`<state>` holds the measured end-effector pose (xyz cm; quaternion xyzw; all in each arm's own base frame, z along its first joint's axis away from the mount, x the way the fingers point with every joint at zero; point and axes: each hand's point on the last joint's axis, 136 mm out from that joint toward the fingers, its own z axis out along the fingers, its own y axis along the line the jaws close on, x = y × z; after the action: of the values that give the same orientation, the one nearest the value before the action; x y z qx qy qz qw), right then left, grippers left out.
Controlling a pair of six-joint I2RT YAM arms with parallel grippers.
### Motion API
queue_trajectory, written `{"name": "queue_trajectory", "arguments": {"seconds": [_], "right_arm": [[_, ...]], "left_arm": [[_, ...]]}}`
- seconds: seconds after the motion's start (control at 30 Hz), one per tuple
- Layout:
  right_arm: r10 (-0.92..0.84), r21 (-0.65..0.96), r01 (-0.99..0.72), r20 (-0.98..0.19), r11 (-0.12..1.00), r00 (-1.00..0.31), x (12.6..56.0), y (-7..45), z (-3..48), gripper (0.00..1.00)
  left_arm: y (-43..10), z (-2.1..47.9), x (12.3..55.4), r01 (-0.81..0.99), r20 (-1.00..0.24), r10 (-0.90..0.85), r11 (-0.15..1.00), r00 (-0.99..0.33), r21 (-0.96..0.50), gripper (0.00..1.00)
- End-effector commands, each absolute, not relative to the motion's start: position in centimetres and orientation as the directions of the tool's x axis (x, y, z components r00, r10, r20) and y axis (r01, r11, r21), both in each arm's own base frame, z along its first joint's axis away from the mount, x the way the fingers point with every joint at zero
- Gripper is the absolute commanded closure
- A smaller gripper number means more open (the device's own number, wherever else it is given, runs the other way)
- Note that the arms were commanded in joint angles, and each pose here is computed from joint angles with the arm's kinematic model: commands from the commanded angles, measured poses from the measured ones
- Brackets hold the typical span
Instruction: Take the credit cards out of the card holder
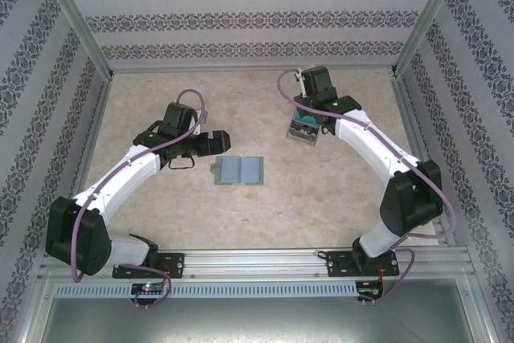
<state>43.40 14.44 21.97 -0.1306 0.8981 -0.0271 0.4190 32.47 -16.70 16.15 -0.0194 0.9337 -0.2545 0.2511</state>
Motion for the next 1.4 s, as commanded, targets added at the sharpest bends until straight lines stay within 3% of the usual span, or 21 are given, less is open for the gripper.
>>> {"name": "queue_trajectory", "arguments": {"seconds": [0.0, 0.13, 0.4, 0.7, 1.07, 1.37], "right_arm": [[-0.049, 0.092, -0.156, -0.695, 0.984, -0.717, 40.5, 16.8, 19.8, 1.00], [0.094, 0.261, -0.096, -0.629, 0.961, -0.772, 38.1, 19.0, 18.4, 1.00], [0.151, 0.403, -0.039, -0.430, 0.915, -0.890, 32.9, 24.8, 11.6, 1.00], [0.099, 0.374, -0.005, -0.258, 0.927, -0.961, 29.8, 28.5, 4.5, 1.00], [0.109, 0.303, 0.036, -0.227, 0.952, -0.968, 29.5, 26.7, 1.9, 1.00], [0.108, 0.263, 0.052, -0.204, 0.963, -0.973, 28.9, 25.8, 0.5, 1.00]], "left_arm": [[-17.4, 15.0, 32.6, 0.075, -0.417, -0.185, 0.843, -0.890, -0.533, 0.02], [-18.1, 13.4, 32.1, 0.058, -0.360, -0.172, 0.834, -0.917, -0.548, 0.05], [-19.3, 10.4, 31.2, 0.015, -0.256, -0.167, 0.811, -0.952, -0.585, 0.21], [-21.3, 7.3, 30.7, 0.009, -0.185, -0.120, 0.817, -0.975, -0.577, 0.33], [-21.7, 5.0, 30.1, 0.006, -0.145, -0.083, 0.850, -0.986, -0.526, 0.34], [-19.9, 3.9, 29.9, -0.016, -0.154, -0.085, 0.916, -0.984, -0.401, 0.35]]}}
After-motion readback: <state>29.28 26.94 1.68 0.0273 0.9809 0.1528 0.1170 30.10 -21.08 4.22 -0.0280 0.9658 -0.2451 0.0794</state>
